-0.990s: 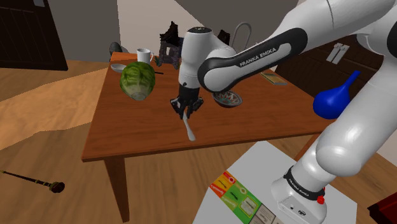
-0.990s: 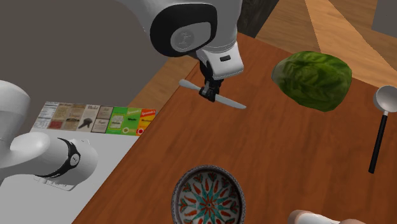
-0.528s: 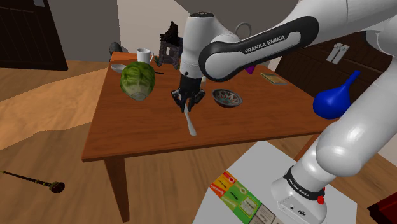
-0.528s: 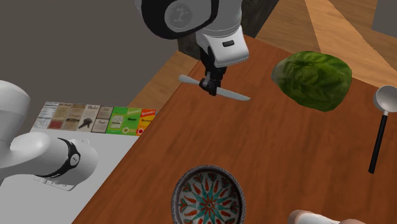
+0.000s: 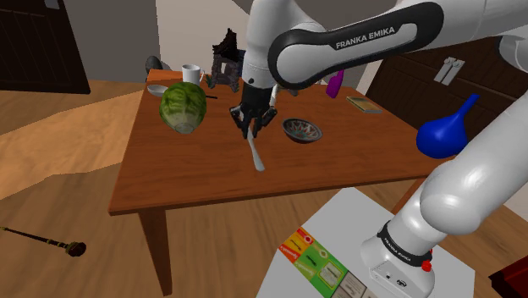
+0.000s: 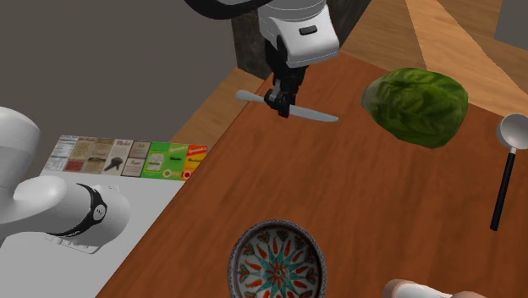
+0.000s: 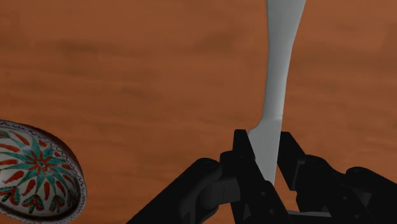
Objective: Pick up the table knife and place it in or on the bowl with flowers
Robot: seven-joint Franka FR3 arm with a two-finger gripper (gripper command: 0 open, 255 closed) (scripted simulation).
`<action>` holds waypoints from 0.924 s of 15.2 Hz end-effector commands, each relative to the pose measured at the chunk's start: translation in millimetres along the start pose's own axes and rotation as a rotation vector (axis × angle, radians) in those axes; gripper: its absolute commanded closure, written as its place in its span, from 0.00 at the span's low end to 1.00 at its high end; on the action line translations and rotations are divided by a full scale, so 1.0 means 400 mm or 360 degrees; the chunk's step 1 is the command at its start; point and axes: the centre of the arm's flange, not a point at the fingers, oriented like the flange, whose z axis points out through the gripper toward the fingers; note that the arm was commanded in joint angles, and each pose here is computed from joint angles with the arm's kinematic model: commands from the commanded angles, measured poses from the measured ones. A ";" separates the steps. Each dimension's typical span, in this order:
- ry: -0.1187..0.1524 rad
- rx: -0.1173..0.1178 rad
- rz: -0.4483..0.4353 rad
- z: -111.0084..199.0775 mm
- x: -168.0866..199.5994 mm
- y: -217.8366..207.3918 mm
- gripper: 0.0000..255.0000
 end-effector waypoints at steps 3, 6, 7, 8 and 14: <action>-0.0001 -0.0001 0.0000 -0.028 0.018 0.028 1.00; -0.0001 -0.0001 0.0000 -0.022 0.059 0.118 1.00; -0.0001 -0.0001 0.0000 -0.020 0.072 0.148 1.00; -0.0001 -0.0001 0.0000 -0.018 0.086 0.178 1.00; -0.0001 -0.0001 0.0000 -0.007 0.167 0.359 1.00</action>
